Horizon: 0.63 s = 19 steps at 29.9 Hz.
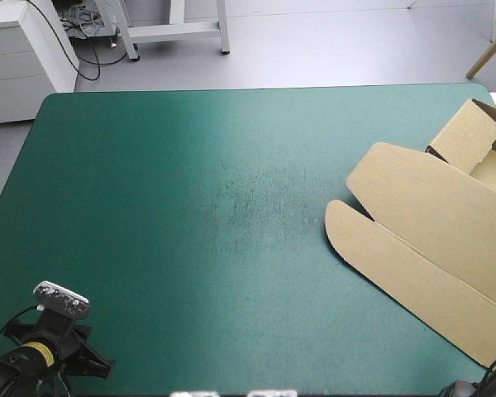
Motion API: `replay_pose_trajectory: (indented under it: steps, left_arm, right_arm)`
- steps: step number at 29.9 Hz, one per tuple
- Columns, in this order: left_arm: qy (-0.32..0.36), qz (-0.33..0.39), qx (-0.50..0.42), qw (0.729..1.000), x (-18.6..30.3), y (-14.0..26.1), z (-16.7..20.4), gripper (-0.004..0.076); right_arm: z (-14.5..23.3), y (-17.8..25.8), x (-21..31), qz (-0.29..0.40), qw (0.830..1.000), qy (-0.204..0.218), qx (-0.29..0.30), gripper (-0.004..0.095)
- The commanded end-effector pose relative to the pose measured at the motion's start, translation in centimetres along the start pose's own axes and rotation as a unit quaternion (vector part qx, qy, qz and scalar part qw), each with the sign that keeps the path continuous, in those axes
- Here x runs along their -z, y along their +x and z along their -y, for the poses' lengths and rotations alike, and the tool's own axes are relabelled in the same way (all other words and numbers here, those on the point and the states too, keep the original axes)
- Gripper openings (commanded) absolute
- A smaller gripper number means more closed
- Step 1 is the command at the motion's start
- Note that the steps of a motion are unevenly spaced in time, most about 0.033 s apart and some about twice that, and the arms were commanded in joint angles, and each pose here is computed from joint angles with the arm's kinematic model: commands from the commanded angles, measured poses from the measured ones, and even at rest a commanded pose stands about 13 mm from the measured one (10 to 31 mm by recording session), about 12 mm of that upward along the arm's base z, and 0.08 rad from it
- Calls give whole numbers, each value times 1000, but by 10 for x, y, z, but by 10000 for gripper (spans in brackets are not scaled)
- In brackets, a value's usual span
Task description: Fold the box
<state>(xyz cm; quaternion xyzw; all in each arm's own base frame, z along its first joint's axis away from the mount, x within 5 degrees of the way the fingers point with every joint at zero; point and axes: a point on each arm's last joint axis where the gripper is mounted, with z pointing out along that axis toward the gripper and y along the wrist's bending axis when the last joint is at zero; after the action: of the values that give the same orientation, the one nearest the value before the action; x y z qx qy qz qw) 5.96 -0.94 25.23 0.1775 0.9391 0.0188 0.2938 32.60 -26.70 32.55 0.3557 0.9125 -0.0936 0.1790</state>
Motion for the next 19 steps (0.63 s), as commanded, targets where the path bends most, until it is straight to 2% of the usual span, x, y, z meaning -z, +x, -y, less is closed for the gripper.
replay_pose_trajectory:
  steps: [1, 6, 10, 13, 19]
  left_arm:
    - [-1, 25, 4, 1000, 5, -8, -1, -10]
    - [-1, 25, 4, 1000, 5, -8, -1, -10]
    - [-1, 25, 4, 1000, 5, -8, -1, -10]
    - [-1, 25, 4, 1000, 5, -8, -1, -10]
    - [-1, 25, 4, 1000, 5, -8, -1, -10]
  right_arm:
    - [6, -3, 46, 67, 998, -4, 6, 350]
    - [4, 8, 77, 94, 991, -22, 88, 319]
    - [5, 26, 105, 113, 991, -32, 71, 132]
    - [4, 49, 128, 125, 987, -51, 84, -21]
    - [5, 104, 167, 148, 983, -77, 82, -15]
